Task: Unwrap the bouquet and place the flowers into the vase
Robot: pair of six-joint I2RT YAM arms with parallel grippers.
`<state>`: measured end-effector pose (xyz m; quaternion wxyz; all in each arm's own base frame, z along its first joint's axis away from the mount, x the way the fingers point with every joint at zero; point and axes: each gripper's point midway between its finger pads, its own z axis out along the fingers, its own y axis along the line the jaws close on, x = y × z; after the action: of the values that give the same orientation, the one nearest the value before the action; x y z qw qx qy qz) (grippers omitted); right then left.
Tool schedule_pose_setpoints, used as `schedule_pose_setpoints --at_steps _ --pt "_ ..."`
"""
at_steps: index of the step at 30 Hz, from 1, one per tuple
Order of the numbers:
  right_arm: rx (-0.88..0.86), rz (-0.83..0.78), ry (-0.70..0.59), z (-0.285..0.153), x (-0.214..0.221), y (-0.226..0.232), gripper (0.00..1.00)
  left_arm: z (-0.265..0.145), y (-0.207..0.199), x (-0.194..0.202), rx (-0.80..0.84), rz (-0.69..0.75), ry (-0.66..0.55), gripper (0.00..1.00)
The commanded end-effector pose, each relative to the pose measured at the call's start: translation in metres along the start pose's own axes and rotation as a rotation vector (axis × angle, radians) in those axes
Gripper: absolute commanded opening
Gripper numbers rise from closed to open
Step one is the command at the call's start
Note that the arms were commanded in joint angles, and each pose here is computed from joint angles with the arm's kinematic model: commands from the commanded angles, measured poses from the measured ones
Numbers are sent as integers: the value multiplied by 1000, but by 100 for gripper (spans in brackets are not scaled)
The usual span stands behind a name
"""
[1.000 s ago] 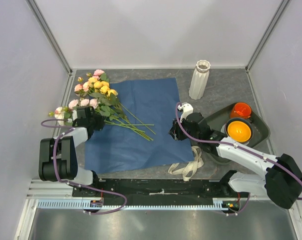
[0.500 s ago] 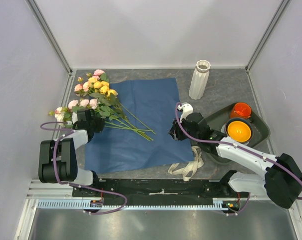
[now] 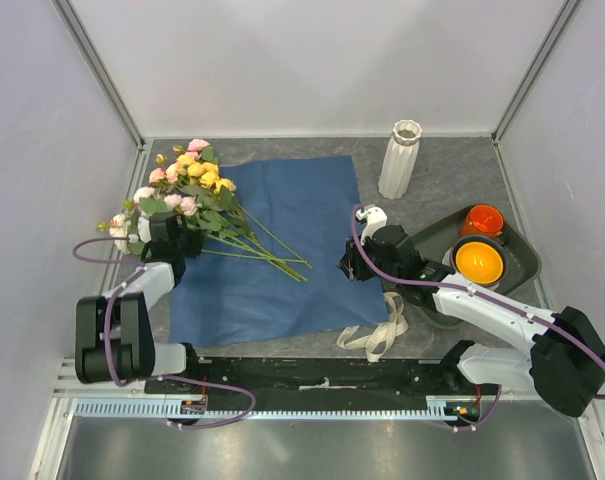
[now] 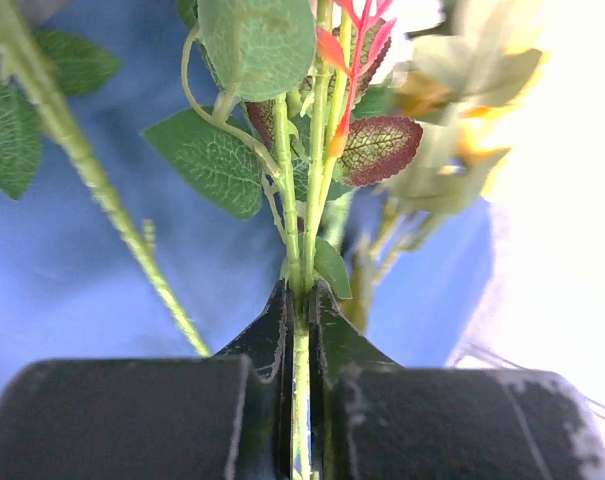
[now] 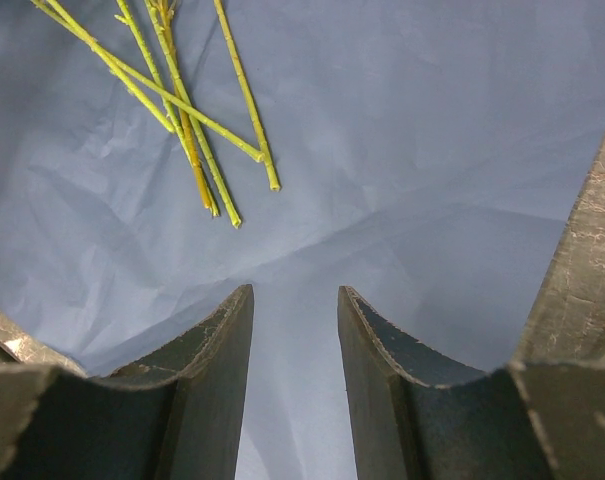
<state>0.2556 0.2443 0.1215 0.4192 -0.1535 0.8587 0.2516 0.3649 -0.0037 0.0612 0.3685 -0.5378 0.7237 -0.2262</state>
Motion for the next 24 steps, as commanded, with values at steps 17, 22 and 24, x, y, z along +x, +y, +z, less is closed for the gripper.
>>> schedule_pose_setpoints --at_steps 17,22,24 --pt "-307 -14 -20 -22 -48 70 62 -216 -147 73 1079 668 138 2" --pt "-490 -24 -47 -40 -74 108 71 -267 -143 131 1295 837 291 2" --pt "-528 -15 -72 -48 -89 119 71 -277 -142 147 1335 879 337 2"
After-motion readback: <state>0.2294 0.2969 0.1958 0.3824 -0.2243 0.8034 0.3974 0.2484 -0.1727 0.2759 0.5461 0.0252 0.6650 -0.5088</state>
